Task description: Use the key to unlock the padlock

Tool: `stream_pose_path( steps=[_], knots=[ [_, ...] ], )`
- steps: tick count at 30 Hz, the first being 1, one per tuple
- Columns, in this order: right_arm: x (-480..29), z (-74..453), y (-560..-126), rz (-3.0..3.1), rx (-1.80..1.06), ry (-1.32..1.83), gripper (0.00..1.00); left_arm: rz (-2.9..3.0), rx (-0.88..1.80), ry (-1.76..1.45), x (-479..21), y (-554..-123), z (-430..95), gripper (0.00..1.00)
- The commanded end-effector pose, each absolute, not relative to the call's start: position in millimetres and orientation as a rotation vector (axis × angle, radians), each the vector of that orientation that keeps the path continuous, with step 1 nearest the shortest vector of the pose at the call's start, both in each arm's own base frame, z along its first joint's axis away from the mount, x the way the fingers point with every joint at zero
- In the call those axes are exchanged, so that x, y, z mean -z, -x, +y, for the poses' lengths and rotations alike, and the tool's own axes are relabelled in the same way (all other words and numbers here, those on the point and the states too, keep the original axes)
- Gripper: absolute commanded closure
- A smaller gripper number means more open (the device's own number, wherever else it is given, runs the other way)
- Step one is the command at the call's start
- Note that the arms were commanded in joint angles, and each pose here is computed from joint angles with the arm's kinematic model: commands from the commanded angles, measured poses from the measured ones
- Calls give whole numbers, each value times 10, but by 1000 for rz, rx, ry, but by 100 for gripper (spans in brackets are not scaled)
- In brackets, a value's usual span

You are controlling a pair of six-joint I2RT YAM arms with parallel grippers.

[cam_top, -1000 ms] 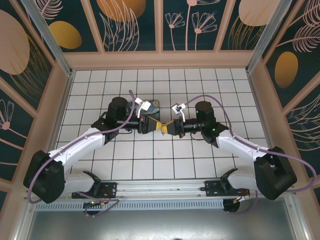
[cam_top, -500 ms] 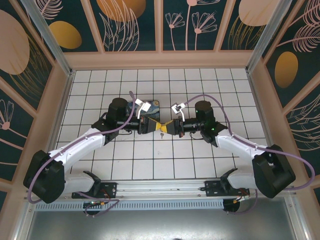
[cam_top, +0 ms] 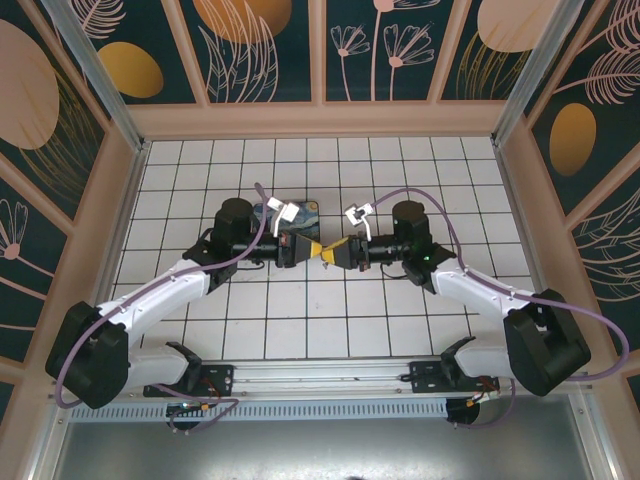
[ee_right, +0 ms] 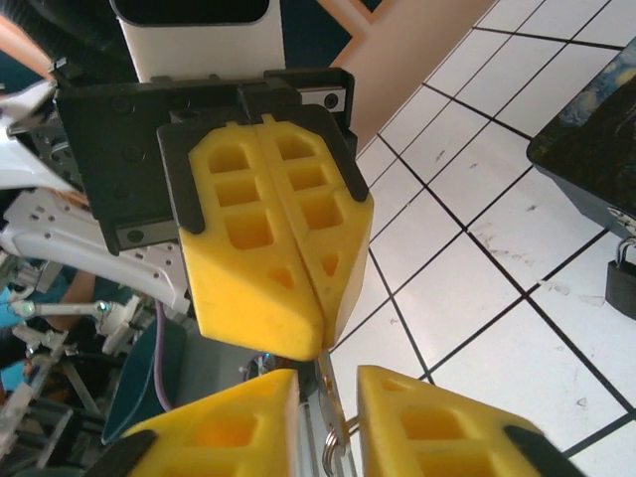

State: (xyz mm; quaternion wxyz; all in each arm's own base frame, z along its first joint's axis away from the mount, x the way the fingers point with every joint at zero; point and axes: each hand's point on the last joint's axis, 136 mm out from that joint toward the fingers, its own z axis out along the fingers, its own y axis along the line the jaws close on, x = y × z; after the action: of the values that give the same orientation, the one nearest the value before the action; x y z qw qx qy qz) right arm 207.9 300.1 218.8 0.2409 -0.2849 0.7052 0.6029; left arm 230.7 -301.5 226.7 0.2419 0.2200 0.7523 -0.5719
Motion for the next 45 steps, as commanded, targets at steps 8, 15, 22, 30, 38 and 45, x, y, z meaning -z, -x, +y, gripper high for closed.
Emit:
stream_pose_path(
  steps=[8, 15, 22, 30, 38, 45],
  knots=[
    [-2421, 2925, -2159, 1803, -1694, 605, 70, 1913, 1652, -394, -2550, -2457, -2987, 100],
    [-2548, 2920, -2203, 1732, -1759, 530, 69, 1872, 1701, -358, -2607, -2437, -2971, 100],
    [-2537, 2945, -2249, 1722, -1809, 489, 70, 1837, 1740, -320, -2656, -2454, -2964, 100],
    [-2590, 2943, -2244, 1698, -1845, 474, 83, 1825, 1751, -300, -2657, -2477, -2967, 100],
    [-2603, 2942, -2260, 1698, -1870, 442, 73, 1790, 1760, -269, -2684, -2500, -2942, 100],
    [-2545, 2943, -2279, 1719, -1884, 407, 67, 1772, 1766, -261, -2707, -2499, -2934, 100]
  ],
)
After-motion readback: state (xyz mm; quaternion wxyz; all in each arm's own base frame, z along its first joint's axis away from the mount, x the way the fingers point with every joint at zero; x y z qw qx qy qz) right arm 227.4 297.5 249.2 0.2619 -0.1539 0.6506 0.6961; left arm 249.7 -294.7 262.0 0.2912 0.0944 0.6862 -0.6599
